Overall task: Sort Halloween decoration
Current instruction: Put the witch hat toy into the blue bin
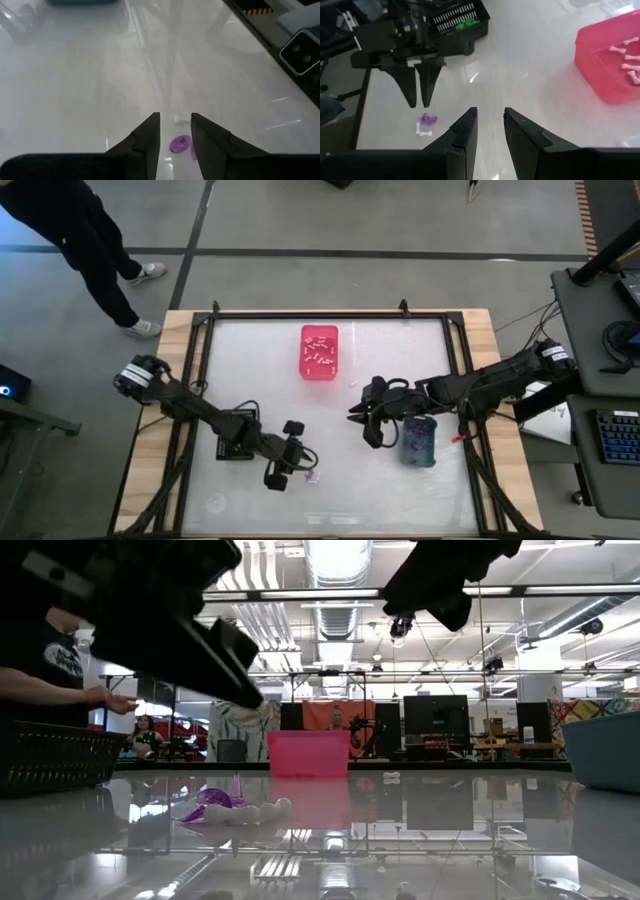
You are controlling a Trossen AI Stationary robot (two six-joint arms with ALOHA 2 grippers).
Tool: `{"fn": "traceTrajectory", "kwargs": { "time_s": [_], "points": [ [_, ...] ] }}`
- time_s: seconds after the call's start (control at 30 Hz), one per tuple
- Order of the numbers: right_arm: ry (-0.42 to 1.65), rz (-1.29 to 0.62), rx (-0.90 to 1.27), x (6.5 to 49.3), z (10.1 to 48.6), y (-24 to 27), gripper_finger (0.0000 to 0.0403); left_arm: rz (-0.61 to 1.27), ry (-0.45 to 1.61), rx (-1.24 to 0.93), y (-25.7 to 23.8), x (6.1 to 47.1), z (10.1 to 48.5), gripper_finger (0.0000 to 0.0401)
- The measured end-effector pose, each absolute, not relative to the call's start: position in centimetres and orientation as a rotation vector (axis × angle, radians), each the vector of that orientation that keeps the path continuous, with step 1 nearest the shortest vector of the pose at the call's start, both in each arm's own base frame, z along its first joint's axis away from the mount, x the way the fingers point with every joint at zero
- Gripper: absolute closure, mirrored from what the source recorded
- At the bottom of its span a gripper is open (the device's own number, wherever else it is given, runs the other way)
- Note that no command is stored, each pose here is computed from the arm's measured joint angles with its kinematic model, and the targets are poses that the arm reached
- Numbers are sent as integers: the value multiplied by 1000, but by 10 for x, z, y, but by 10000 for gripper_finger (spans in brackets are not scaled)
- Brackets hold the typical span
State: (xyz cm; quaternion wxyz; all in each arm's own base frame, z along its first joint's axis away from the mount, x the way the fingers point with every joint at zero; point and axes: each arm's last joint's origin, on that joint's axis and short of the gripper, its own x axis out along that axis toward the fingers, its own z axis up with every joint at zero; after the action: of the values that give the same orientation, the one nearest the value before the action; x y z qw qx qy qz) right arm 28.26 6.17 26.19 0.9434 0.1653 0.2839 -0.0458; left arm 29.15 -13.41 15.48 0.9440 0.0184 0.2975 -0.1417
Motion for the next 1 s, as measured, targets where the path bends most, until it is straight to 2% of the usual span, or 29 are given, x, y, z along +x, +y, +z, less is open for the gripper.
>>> {"fn": "traceTrajectory", "kwargs": {
  "time_s": [0.23, 0.47, 1.0],
  "points": [
    [635, -112, 338, 292, 245, 64, 314, -299, 639, -1, -143, 297, 130, 313],
    [678, -127, 340, 298, 232, 65, 314, -305, 649, -13, -144, 298, 123, 314],
    [669, -124, 342, 298, 234, 65, 314, -314, 646, -21, -145, 302, 111, 314]
  ]
}}
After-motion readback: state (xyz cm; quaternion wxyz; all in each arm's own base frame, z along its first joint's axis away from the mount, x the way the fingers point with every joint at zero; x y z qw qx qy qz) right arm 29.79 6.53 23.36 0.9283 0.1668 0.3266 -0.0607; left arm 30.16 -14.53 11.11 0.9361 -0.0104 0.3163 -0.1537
